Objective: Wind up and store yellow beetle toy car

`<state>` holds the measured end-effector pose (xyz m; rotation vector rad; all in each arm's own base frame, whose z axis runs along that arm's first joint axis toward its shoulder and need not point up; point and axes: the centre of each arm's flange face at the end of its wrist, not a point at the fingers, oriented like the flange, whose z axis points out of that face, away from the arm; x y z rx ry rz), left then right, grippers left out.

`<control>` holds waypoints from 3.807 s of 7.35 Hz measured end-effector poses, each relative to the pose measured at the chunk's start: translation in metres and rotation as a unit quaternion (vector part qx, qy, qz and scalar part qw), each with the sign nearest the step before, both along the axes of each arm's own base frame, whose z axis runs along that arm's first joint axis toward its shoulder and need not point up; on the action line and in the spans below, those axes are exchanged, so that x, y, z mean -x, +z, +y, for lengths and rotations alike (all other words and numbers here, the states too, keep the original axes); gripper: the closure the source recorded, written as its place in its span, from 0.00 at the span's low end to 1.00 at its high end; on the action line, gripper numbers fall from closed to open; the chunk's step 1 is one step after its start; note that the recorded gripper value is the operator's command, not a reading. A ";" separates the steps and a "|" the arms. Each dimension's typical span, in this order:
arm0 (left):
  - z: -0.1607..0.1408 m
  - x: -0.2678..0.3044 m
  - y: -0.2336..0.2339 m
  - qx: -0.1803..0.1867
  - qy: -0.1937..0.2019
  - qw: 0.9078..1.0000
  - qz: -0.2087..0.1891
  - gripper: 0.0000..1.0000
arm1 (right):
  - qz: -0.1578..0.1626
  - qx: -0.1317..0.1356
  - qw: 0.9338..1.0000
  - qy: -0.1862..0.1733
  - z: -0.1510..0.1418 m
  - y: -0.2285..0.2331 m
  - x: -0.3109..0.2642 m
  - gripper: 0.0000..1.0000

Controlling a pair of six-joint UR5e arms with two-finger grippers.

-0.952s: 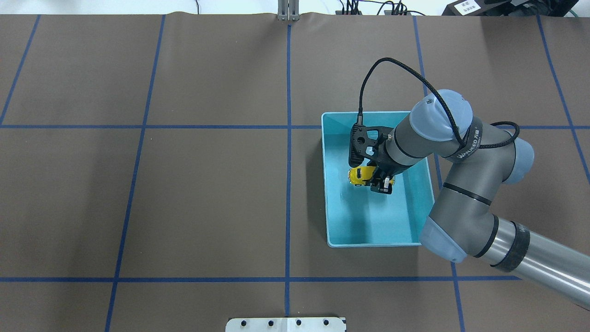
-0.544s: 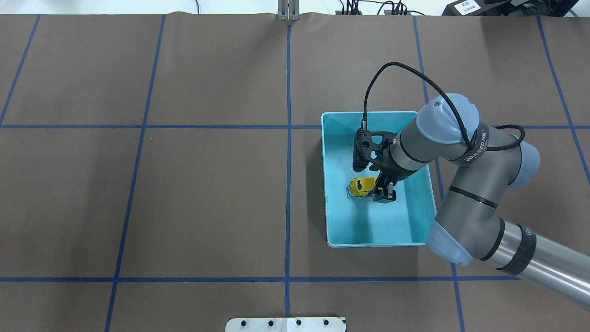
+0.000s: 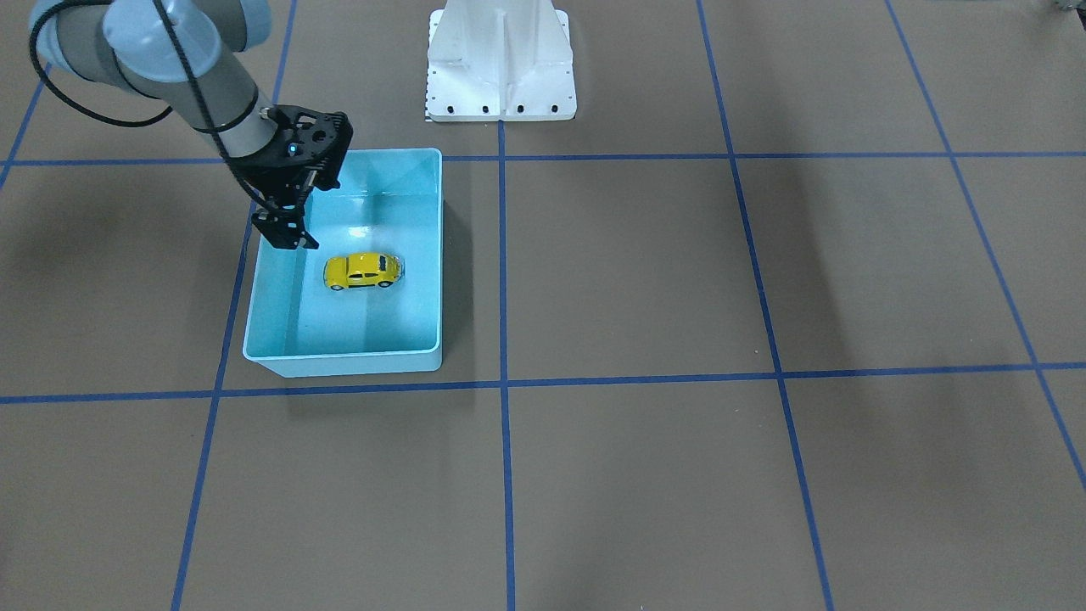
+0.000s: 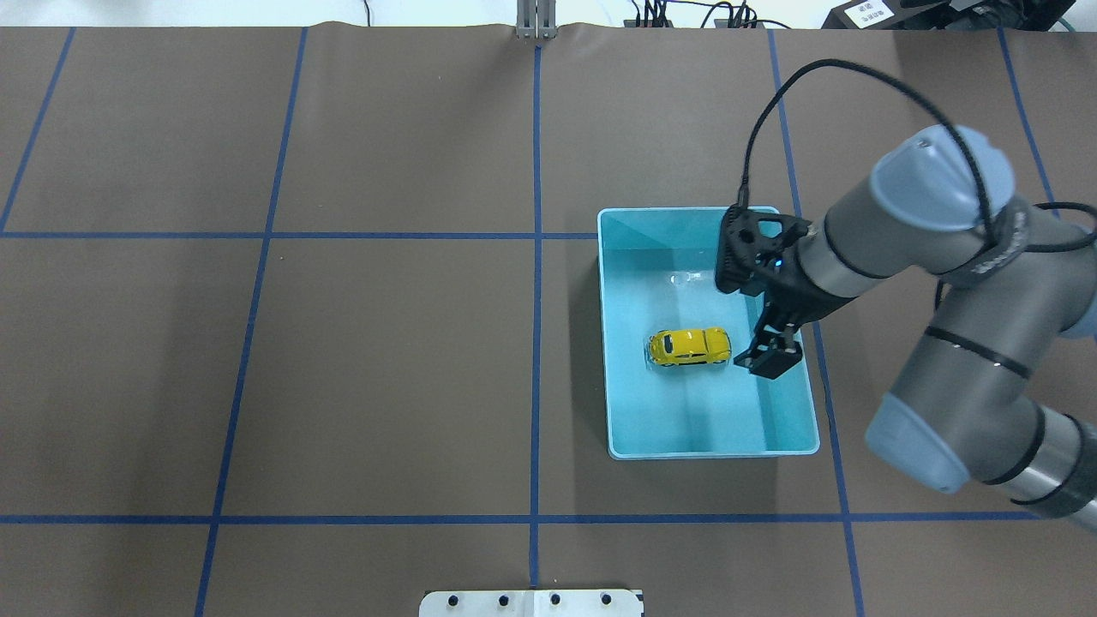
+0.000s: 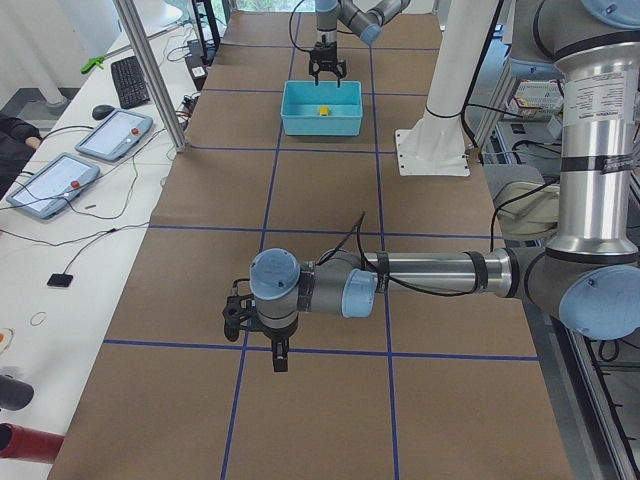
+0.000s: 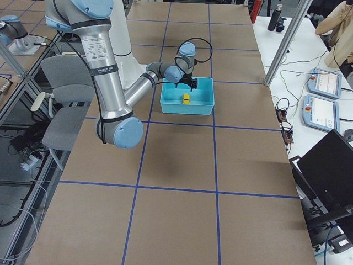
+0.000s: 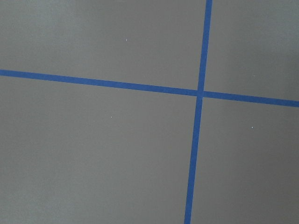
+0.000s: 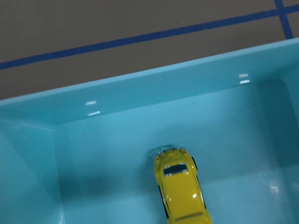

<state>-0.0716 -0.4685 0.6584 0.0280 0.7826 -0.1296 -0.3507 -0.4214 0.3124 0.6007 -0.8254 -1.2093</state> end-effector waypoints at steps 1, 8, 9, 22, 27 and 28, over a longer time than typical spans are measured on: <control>0.000 0.000 0.000 0.000 0.000 1.000 0.000 0.00 | 0.000 0.032 0.999 0.018 -0.013 0.021 -0.044 0.04; -0.001 -0.001 0.000 -0.004 0.003 1.000 0.000 0.00 | 0.123 0.250 0.913 0.298 -0.075 0.234 -0.297 0.01; 0.000 -0.001 0.000 -0.004 0.004 1.000 0.000 0.00 | 0.130 0.298 0.882 0.341 -0.071 0.257 -0.322 0.01; -0.006 -0.001 0.003 0.001 0.002 1.000 0.000 0.00 | 0.105 0.431 0.774 0.451 -0.016 0.330 -0.418 0.01; -0.006 -0.001 0.003 0.001 0.002 1.000 -0.001 0.00 | 0.101 0.439 0.774 0.444 -0.018 0.333 -0.414 0.01; -0.006 -0.001 0.003 0.001 0.002 1.000 0.000 0.00 | 0.097 0.436 0.777 0.442 -0.022 0.329 -0.412 0.01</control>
